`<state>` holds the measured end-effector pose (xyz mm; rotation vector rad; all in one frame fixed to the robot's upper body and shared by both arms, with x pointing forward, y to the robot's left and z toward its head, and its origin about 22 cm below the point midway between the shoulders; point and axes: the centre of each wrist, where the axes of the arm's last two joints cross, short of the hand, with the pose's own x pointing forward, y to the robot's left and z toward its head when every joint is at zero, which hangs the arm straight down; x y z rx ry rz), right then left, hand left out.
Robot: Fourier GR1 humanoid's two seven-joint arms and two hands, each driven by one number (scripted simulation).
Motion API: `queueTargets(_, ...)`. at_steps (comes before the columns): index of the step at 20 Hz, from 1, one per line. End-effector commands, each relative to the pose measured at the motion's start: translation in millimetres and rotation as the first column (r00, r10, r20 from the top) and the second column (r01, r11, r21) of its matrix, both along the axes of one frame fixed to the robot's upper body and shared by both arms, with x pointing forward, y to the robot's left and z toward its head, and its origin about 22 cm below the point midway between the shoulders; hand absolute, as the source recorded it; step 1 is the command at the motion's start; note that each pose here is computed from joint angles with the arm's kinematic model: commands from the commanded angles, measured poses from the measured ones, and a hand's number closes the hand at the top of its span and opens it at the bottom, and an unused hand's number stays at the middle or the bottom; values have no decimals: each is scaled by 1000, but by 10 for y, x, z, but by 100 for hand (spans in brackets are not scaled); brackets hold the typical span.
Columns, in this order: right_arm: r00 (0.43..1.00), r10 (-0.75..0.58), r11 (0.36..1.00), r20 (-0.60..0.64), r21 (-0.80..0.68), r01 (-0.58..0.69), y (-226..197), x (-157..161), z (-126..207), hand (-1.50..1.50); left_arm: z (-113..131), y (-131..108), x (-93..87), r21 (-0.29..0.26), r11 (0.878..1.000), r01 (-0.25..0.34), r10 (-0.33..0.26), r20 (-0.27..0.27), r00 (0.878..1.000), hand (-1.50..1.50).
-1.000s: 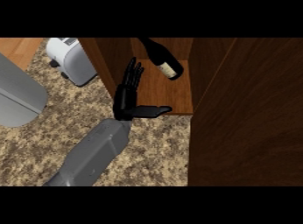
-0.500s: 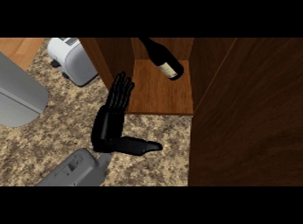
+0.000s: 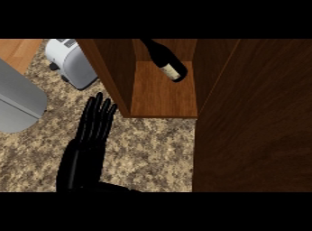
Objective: Pick up the wine, place it into the cabinet and close the cabinet
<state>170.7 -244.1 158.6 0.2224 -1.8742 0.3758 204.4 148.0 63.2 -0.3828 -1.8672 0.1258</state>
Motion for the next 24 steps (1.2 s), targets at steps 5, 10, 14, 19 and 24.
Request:
queueTargets(5,965,253,948,-63,-182,-260,-30,-98,35,150,31,388,-401,32,994,-103,103,4,995,-150)
queueTargets(10,925,348,922,-154,-124,-367,212,-252,57,150,132,668,-682,33,991,-133,132,18,991,-150)
queueTargets(14,884,436,889,-169,-75,-453,356,-460,76,150,113,879,-780,24,978,-209,209,28,978,-150)
queueTargets(19,885,439,891,-151,-49,-451,633,-567,174,150,226,1136,-1093,16,979,-203,203,26,979,-150)
queueTargets(24,888,444,887,-119,-78,-454,992,-454,261,150,371,1391,-1159,17,980,-196,196,26,980,-150)
